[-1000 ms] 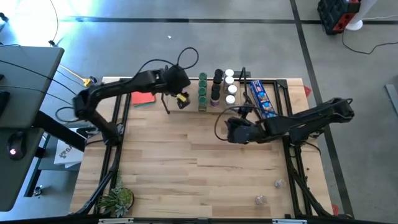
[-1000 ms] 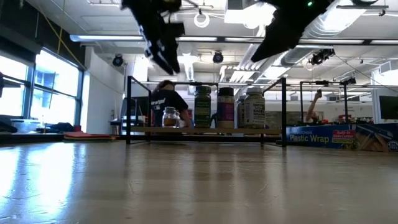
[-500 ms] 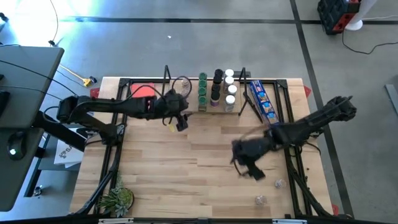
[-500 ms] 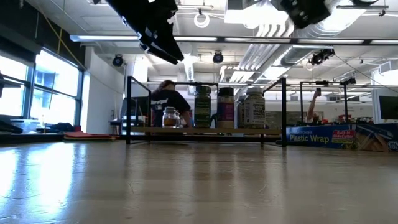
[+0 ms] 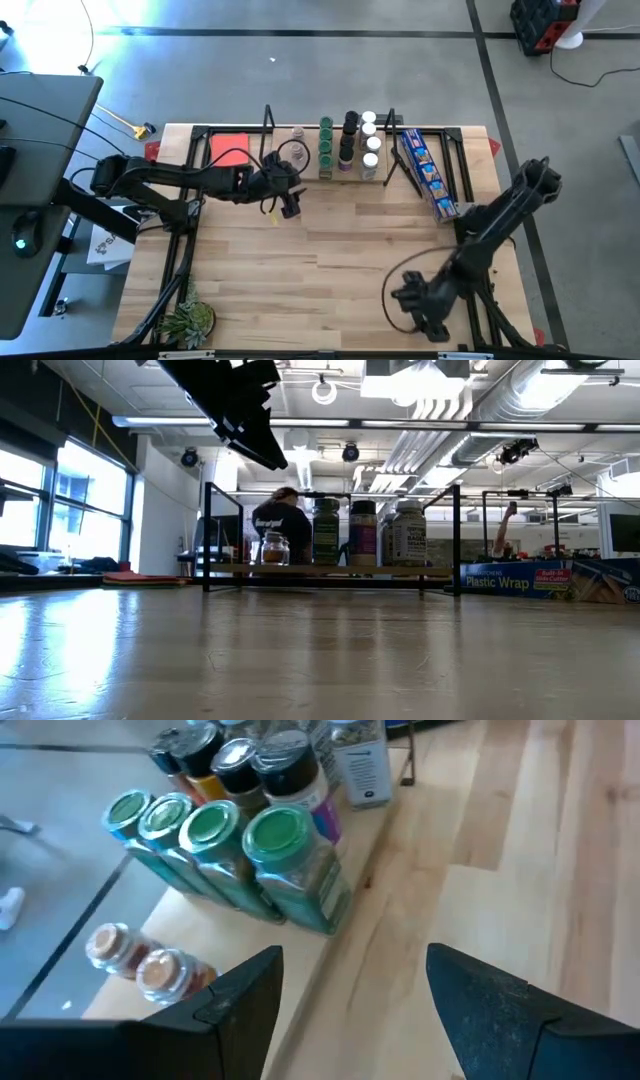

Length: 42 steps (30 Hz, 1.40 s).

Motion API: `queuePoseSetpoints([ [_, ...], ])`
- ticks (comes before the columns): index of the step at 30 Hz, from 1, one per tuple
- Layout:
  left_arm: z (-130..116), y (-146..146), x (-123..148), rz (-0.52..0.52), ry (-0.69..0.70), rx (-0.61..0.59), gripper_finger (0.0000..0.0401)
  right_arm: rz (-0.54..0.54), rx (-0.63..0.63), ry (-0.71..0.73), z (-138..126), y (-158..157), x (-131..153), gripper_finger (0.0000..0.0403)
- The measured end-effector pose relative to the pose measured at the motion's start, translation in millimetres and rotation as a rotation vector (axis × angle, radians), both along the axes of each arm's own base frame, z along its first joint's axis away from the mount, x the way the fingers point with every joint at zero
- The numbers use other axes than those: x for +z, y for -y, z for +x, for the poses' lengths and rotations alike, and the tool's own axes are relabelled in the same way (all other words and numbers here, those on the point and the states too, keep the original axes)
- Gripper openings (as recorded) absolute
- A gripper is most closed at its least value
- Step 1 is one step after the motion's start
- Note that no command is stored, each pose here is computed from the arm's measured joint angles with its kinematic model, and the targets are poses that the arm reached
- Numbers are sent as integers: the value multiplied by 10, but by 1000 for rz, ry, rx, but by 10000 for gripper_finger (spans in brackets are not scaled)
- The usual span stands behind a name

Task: Shelf spices
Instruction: Put the left brown seasoning bottle on the shelf aligned with the other brown seasoning bottles

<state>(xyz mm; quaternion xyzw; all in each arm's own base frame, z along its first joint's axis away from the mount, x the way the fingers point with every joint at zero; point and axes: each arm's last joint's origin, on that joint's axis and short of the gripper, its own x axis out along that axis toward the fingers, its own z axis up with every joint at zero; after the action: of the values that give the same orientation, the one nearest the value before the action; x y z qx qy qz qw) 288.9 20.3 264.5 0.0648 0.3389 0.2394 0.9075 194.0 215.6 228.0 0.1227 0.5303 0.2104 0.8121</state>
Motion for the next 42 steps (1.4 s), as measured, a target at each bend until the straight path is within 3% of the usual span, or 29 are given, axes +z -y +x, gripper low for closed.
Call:
queuePoseSetpoints([
  [8, -1, 1, -4, 1, -8, -10, 243, -204, 54, -125, -222, -265, -438, 287],
  [17, 0, -5, -1, 14, -11, -11, 243, -289, 63, -193, -245, -381, -761, 283],
  [20, 13, -29, 19, 50, -7, -21, 243, -275, 14, -223, -178, -337, -775, 253],
  [24, 32, -83, 54, 92, 15, -11, 243, -234, -93, -268, 63, -210, -689, 166],
  [28, 2, -128, 70, 207, -17, 105, 243, -288, -95, -274, 417, 141, -589, 165],
  [32, -95, -101, 32, 300, -124, 200, 243, -399, -120, -172, 923, 818, -479, 165],
  [38, -273, -14, -85, 312, -239, 322, 243, -475, -155, 148, 1610, 1781, 148, 165],
  [42, -490, 66, -27, 381, -213, 463, 243, -524, -145, 243, 1908, 2218, 437, 165],
])
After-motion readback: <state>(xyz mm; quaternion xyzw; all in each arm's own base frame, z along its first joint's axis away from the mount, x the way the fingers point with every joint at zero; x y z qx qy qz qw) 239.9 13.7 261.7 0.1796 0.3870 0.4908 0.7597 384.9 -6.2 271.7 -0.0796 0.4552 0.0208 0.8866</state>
